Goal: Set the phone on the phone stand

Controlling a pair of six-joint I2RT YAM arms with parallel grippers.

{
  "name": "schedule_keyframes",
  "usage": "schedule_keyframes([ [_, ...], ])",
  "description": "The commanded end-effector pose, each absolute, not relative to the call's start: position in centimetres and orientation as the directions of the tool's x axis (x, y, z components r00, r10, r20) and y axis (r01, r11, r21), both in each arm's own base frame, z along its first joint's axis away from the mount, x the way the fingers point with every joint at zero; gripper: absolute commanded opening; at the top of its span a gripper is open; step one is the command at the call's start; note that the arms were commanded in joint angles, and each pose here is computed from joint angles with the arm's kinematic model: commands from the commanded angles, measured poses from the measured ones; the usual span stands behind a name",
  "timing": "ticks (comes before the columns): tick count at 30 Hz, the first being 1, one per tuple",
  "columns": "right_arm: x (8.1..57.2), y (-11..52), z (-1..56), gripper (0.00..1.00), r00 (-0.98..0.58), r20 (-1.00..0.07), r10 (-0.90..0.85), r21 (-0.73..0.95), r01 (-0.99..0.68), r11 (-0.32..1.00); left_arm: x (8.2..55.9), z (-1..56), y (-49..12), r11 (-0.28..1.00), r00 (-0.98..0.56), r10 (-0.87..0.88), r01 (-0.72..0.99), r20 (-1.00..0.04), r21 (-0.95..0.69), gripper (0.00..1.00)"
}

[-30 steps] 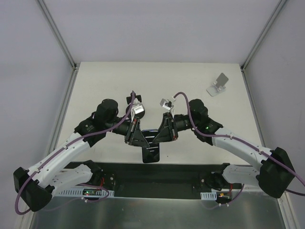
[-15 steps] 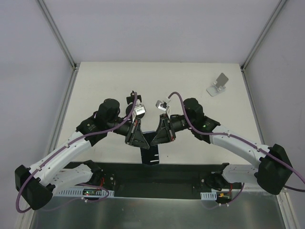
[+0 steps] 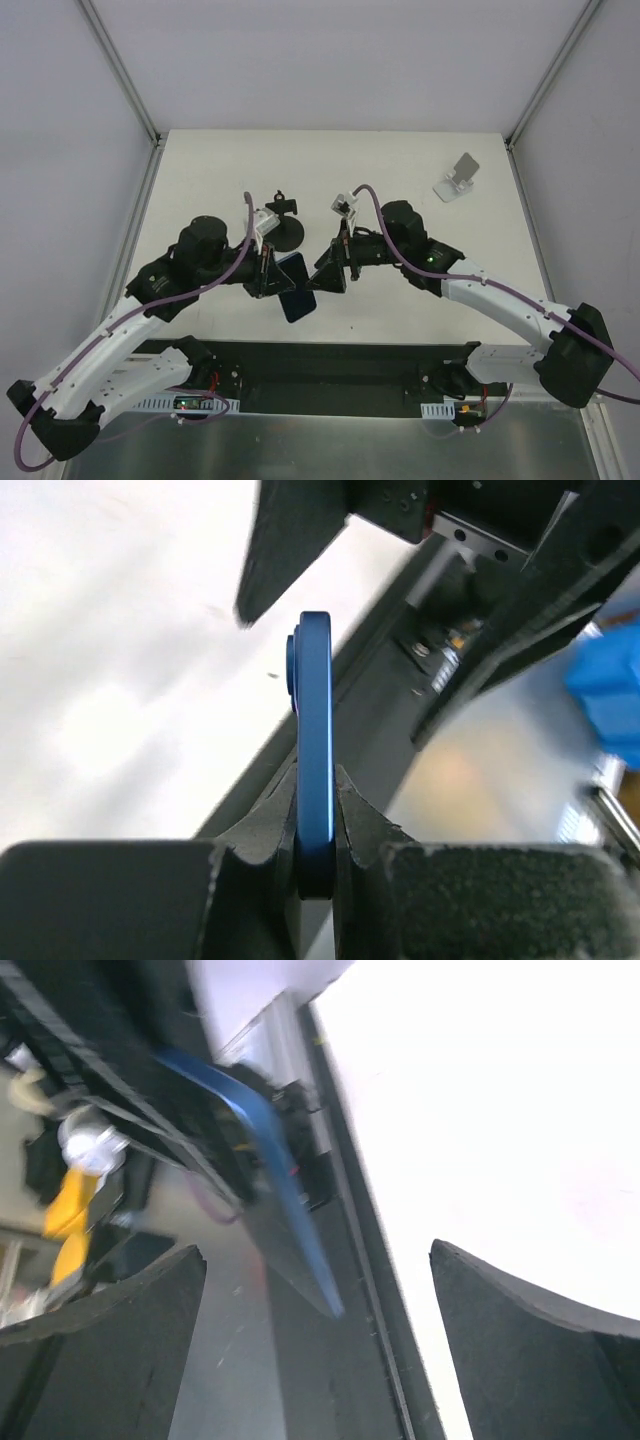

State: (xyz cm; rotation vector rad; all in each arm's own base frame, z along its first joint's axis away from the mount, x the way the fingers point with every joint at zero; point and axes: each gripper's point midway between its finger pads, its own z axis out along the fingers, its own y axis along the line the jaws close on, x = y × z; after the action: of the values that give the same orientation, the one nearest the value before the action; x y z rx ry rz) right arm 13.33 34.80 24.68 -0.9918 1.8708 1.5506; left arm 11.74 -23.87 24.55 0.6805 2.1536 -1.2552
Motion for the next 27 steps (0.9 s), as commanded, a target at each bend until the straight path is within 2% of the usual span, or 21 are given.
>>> schedule_keyframes([
  [1, 19.4, 33.5, 24.8, 0.96, -0.618, -0.785, -0.037, 0.561, -0.735, 0.379, 15.5, 25.8, -17.9, 0.743, -0.601, 0.054, 0.558, -0.798, -0.369, 0.00],
  [4, 22.3, 33.4, 24.2, 0.96, -0.656, -0.755, 0.013, 0.588, -0.668, 0.456, 16.2, 24.6, -13.8, 0.868, -0.589, 0.041, 0.420, -0.807, -0.263, 0.00],
  [5, 23.3, 33.6, 23.3, 0.96, -0.698, -0.715, 0.035, 0.623, -0.614, 0.484, 15.9, 24.0, -12.7, 0.889, -0.597, 0.053, 0.393, -0.801, -0.234, 0.00],
  [9, 27.2, 34.6, 22.1, 0.96, -0.762, -0.638, 0.112, 0.677, -0.486, 0.552, 16.1, 24.4, -9.8, 0.937, -0.542, 0.012, 0.300, -0.840, -0.180, 0.00],
  [10, 28.1, 35.3, 23.0, 0.97, -0.766, -0.630, 0.126, 0.689, -0.477, 0.546, 16.1, 24.5, -9.4, 0.941, -0.532, -0.008, 0.281, -0.847, -0.186, 0.00],
  [11, 28.5, 36.3, 21.4, 0.98, -0.800, -0.592, 0.098, 0.707, -0.456, 0.540, 16.2, 24.7, -8.9, 0.949, -0.519, -0.023, 0.258, -0.855, -0.182, 0.00],
  [12, 28.8, 37.0, 21.3, 0.93, -0.809, -0.581, 0.090, 0.718, -0.458, 0.524, 16.1, 25.0, -8.7, 0.949, -0.505, -0.037, 0.254, -0.862, -0.189, 0.00],
  [16, 30.5, 39.6, 21.7, 0.82, -0.812, -0.576, 0.097, 0.749, -0.476, 0.461, 15.8, 25.3, -9.2, 0.937, -0.508, -0.047, 0.275, -0.860, -0.214, 0.00],
  [17, 30.6, 40.2, 21.5, 0.75, -0.816, -0.572, 0.084, 0.755, -0.484, 0.443, 15.7, 25.1, -9.5, 0.932, -0.515, -0.043, 0.288, -0.856, -0.219, 0.00],
  [19, 30.5, 40.8, 21.7, 0.70, -0.807, -0.588, 0.053, 0.751, -0.520, 0.407, 15.5, 25.6, -11.0, 0.896, -0.498, -0.019, 0.377, -0.867, -0.236, 0.00],
  [27, 30.5, 39.8, 20.6, 0.73, -0.764, -0.645, 0.013, 0.693, -0.577, 0.433, 17.8, 26.6, -13.9, 0.845, -0.411, 0.091, 0.514, -0.907, -0.148, 0.00],
])
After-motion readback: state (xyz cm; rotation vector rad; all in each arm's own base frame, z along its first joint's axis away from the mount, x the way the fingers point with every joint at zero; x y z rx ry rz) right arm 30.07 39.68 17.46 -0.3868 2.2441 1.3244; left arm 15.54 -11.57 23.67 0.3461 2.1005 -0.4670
